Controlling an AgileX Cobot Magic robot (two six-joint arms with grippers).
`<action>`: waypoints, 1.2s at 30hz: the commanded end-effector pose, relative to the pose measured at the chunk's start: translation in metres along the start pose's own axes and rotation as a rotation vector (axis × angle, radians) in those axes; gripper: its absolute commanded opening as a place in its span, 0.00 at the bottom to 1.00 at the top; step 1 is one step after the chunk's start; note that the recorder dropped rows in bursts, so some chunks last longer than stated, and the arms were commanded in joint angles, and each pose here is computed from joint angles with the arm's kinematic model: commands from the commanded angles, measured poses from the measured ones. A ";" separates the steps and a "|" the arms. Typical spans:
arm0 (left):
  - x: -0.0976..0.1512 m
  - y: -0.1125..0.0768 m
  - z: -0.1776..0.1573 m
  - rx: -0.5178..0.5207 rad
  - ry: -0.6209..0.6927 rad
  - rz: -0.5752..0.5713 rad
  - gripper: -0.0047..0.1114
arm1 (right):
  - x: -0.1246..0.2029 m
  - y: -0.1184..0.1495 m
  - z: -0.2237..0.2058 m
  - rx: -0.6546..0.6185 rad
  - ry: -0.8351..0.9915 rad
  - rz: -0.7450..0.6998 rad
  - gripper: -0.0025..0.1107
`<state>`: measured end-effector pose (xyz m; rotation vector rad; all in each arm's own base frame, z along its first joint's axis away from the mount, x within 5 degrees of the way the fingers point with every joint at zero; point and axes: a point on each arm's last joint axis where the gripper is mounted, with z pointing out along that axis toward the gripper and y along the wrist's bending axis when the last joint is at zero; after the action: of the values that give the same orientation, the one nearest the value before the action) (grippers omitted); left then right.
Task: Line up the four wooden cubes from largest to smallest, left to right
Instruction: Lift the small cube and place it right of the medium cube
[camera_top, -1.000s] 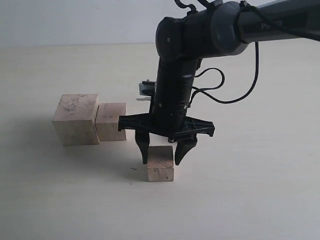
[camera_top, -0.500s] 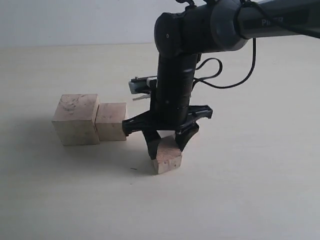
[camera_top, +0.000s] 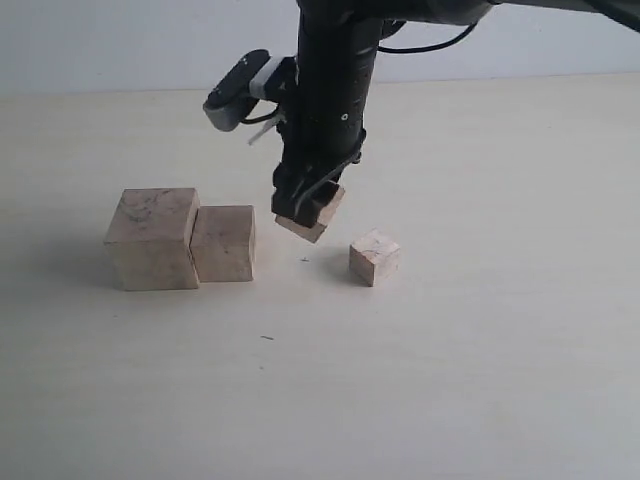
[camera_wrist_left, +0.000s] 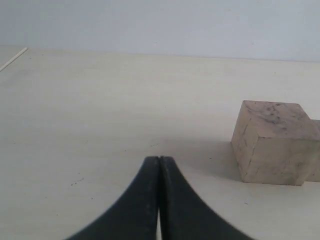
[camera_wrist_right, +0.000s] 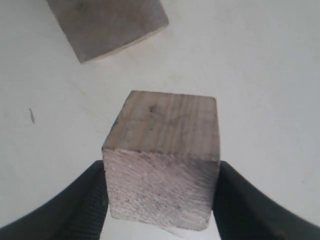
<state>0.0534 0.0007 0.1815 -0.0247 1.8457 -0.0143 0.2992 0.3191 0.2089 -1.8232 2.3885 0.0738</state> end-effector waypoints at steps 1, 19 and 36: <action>0.000 0.000 0.000 0.007 -0.010 -0.007 0.04 | 0.001 -0.006 0.014 0.011 0.052 -0.314 0.02; 0.000 0.000 0.000 0.007 -0.010 -0.007 0.04 | -0.012 -0.002 0.070 -0.083 -0.045 -0.512 0.02; 0.000 0.000 0.000 0.007 -0.010 -0.007 0.04 | -0.021 0.000 0.077 -0.084 -0.143 -0.449 0.02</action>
<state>0.0534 0.0007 0.1815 -0.0247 1.8457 -0.0143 0.3090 0.3470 0.1422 -2.2815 1.8624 0.2457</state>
